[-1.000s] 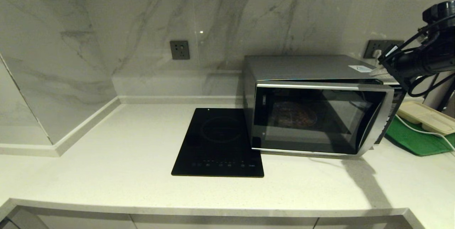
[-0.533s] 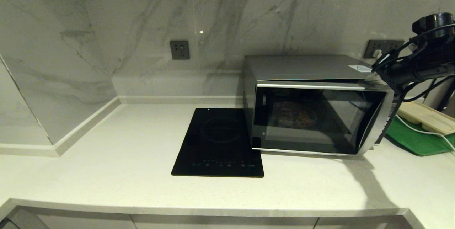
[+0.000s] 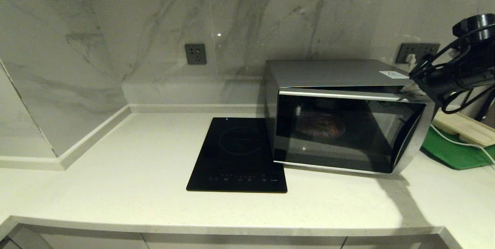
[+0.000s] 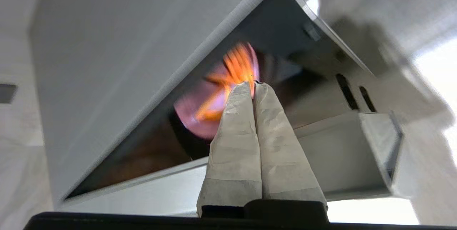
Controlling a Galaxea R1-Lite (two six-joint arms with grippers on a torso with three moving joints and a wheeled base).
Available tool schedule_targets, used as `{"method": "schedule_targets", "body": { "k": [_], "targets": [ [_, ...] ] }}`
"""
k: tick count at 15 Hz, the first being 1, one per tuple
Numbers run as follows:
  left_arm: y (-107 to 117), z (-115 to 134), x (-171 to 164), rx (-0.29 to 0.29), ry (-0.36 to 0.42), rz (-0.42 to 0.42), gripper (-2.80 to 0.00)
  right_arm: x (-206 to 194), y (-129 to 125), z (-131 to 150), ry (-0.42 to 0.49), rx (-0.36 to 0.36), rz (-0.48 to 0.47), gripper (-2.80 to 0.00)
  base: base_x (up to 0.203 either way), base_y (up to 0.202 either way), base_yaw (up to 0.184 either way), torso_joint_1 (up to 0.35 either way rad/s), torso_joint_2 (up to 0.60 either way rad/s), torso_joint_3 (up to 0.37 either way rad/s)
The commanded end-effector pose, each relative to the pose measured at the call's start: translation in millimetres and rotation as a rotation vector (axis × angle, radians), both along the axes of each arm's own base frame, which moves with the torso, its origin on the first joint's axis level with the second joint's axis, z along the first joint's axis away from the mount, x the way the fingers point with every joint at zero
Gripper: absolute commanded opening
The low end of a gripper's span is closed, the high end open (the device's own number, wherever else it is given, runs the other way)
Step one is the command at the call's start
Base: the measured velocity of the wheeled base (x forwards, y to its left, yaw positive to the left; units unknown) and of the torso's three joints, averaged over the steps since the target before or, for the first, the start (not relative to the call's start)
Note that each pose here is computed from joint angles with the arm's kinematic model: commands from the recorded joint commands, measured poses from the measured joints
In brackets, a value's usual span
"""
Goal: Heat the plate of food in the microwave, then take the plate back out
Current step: Open the microwave oven
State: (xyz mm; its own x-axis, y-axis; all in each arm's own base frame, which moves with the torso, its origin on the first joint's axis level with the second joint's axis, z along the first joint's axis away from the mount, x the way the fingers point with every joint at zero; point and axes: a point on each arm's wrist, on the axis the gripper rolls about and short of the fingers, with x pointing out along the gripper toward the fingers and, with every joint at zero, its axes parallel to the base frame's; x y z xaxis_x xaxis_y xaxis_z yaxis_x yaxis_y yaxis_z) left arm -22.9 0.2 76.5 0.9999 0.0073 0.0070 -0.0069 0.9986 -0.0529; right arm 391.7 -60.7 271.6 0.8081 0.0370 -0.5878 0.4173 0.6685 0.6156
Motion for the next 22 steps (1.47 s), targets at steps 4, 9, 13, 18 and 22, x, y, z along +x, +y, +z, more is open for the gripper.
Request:
{"method": "schedule_targets", "body": {
  "k": [4,9,13,18,22],
  "targets": [
    [0.0,-0.1,0.0,-0.001,0.001,0.000,-2.80,-42.1,6.3,8.4,0.173,-0.001,0.026,-2.80,0.000,0.000,0.000,0.000,0.00,0.000],
    [0.0,-0.1,0.0,-0.001,0.001,0.000,-2.80,-94.1,18.0,9.3,0.225,-0.091,0.166,-2.80,0.000,0.000,0.000,0.000,0.00,0.000],
    [0.0,0.0,0.0,-0.001,0.000,0.000,-2.80,-116.4,27.1,9.5,0.222,-0.110,0.262,-2.80,0.000,0.000,0.000,0.000,0.00,0.000],
    [0.0,-0.1,0.0,-0.001,0.000,0.000,-2.80,-150.6,68.4,7.5,0.215,-0.217,0.606,-2.80,0.000,0.000,0.000,0.000,0.00,0.000],
    [0.0,-0.2,0.0,-0.001,0.001,0.000,-2.80,-160.8,120.3,1.5,0.216,-0.259,0.844,-2.80,0.000,0.000,0.000,0.000,0.00,0.000]
  ]
}}
